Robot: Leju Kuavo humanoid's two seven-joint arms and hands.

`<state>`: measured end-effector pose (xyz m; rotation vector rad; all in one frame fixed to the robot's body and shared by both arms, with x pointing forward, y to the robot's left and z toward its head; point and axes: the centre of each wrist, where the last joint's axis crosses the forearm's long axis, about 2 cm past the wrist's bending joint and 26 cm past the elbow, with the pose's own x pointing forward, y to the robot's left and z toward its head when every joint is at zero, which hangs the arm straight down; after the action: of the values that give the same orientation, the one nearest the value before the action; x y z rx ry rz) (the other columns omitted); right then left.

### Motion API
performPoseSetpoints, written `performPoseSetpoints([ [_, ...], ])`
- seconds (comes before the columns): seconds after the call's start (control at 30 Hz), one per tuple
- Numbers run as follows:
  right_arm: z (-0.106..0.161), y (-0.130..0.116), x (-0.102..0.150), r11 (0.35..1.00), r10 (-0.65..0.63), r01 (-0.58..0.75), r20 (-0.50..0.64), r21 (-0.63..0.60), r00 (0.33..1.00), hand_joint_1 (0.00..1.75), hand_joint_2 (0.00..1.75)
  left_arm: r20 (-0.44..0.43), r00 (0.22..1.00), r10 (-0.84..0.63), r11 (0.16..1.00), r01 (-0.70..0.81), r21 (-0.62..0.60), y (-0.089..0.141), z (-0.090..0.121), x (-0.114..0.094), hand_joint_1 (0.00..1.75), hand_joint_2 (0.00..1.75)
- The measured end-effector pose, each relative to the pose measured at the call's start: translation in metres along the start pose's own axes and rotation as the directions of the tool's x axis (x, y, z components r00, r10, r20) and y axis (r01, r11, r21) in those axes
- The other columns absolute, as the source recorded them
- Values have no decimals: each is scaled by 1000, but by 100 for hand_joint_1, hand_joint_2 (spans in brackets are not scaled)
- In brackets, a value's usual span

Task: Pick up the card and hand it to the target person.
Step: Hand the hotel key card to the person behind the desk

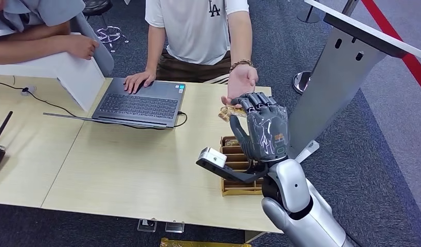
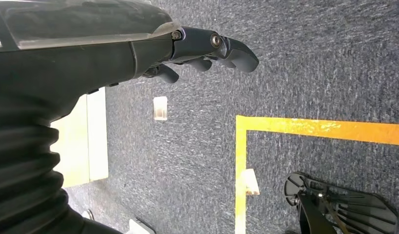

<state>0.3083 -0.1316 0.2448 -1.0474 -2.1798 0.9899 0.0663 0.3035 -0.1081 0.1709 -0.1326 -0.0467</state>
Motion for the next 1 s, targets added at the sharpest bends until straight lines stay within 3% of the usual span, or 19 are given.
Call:
performPoseSetpoints([
  [0.1, 0, 2, -1, 998, -55, 55, -13, 16, 998, 0, 175, -4, 1000, 6, 1000, -6, 0, 0, 0, 0, 0, 0],
  [0.3, 5, 5, -10, 935, -340, 348, -111, 68, 934, 0, 175, -2, 1000, 14, 1000, -14, -3, 0, 0, -1, 0, 0],
  [0.43, 16, 9, -20, 807, -560, 585, -210, 77, 801, 0, 175, -5, 1000, 21, 1000, -21, -5, 0, 0, -1, 0, 0],
  [0.6, 40, 14, -36, 568, -768, 822, -329, 45, 549, 0, 175, -10, 999, 31, 1000, -31, -2, 0, 0, -2, 0, 0],
  [0.77, 68, 13, -52, 433, -832, 901, -398, -29, 387, 0, 175, -17, 999, 41, 999, -41, 3, 1, 0, -2, 0, 0],
  [1.0, 105, 3, -68, 406, -830, 908, -457, -102, 320, 0, 175, -20, 999, 46, 999, -46, 10, 1, 0, -3, 0, 0],
])
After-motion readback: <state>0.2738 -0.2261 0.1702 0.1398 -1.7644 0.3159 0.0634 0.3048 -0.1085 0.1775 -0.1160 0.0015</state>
